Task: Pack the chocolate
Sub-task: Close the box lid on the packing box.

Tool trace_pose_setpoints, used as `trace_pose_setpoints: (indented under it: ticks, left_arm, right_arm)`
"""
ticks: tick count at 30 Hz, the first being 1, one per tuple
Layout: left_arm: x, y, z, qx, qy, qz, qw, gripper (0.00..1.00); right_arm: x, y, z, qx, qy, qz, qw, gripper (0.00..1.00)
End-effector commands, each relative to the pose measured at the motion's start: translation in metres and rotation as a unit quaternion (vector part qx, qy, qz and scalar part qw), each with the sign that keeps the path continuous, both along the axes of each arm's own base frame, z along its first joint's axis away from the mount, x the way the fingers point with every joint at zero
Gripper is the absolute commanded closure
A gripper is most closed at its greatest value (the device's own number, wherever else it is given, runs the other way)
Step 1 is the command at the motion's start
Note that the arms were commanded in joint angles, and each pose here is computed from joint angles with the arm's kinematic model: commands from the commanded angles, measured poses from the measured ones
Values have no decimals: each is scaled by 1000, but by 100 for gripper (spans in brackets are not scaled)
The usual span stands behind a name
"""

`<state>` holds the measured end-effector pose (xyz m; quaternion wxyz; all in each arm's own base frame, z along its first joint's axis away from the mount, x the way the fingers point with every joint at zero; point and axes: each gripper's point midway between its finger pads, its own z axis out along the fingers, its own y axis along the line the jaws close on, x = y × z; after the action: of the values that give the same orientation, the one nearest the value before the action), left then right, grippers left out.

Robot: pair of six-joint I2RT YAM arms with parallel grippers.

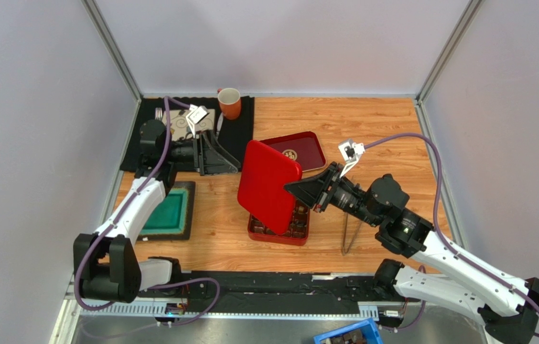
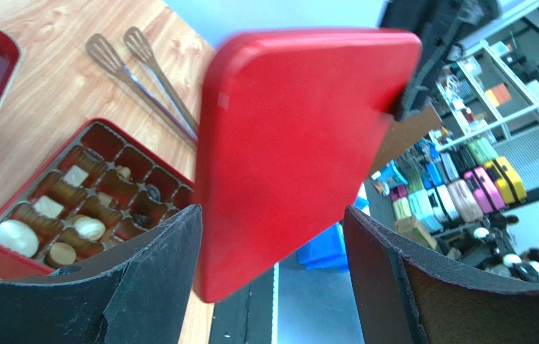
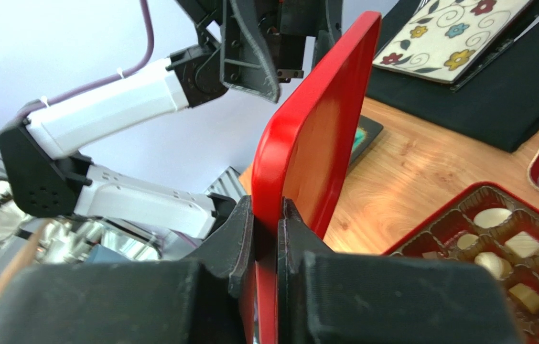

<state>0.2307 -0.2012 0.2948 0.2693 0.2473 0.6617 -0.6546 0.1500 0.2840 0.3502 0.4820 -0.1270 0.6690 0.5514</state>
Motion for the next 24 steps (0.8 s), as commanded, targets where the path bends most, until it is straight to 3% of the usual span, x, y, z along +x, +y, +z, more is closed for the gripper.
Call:
trace_pose_setpoints:
  ticks: [1, 2, 7, 12, 19, 24]
  left_arm:
    - [-23, 0, 16, -2, -64, -64, 996, 20]
    - [-24, 0, 12, -1, -40, -66, 997, 20]
    - [-22, 0, 5, 2, -39, -64, 997, 21]
    - [-17, 2, 3, 4, -70, -51, 996, 22]
    - [-5, 2, -21, 27, -49, -22, 998, 23]
    - [-14, -4, -27, 21, -28, -45, 998, 24]
  right_arm:
    - [-7, -5, 43, 122, 12, 40, 992, 94]
    - [-6, -7, 43, 132, 16, 40, 990, 94]
    - [4, -13, 42, 181, 43, 52, 981, 94]
    - [4, -15, 45, 183, 45, 58, 980, 95]
    - [2, -18, 43, 180, 59, 63, 980, 95]
    - [7, -17, 29, 184, 78, 60, 978, 94]
